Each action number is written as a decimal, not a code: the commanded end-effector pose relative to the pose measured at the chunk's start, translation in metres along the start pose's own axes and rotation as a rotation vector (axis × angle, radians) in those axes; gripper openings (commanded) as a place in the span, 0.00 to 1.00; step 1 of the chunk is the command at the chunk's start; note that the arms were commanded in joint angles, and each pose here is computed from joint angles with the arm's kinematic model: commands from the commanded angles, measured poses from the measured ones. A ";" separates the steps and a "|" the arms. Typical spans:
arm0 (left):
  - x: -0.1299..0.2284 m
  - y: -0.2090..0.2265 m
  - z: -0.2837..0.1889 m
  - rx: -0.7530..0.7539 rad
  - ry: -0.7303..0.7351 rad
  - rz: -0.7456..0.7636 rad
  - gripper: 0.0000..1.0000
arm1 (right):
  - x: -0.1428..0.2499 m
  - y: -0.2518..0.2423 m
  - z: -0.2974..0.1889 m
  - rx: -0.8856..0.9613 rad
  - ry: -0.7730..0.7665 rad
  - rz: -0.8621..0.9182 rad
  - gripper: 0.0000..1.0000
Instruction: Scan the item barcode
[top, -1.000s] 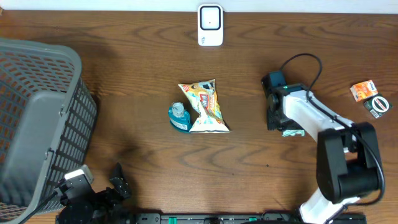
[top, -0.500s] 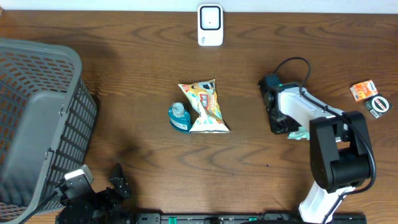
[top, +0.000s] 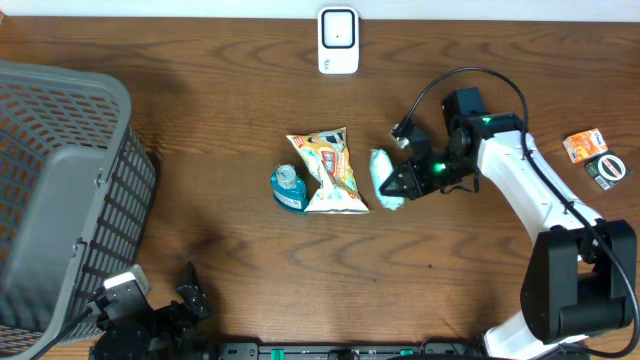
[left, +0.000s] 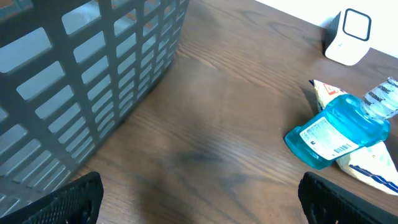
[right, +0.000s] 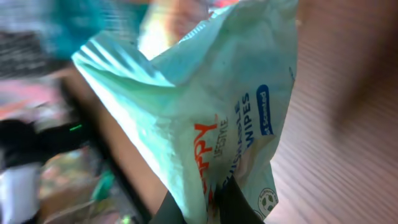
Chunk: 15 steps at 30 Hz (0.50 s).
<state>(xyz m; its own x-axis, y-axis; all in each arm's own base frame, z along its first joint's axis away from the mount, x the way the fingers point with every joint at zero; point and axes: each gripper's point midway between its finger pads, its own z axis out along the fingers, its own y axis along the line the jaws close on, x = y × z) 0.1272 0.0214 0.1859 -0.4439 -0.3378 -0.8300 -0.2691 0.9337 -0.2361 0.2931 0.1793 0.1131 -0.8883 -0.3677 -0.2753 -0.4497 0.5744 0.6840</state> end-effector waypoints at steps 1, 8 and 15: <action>-0.002 -0.001 -0.002 0.010 -0.011 0.016 0.99 | -0.017 0.062 -0.015 -0.330 -0.147 -0.244 0.01; -0.002 -0.001 -0.002 0.010 -0.011 0.016 0.99 | -0.027 0.117 -0.045 -0.646 -0.324 -0.314 0.01; -0.002 -0.001 -0.002 0.010 -0.011 0.016 0.99 | -0.025 0.123 -0.046 -0.694 -0.243 -0.089 0.01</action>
<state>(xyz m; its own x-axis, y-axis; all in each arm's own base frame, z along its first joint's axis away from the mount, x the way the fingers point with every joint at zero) 0.1272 0.0213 0.1859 -0.4441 -0.3378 -0.8299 -0.2688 0.9338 -0.2362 0.2650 0.2209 0.2123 -0.8481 -0.2115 -0.4858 -0.4961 -0.0050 0.8683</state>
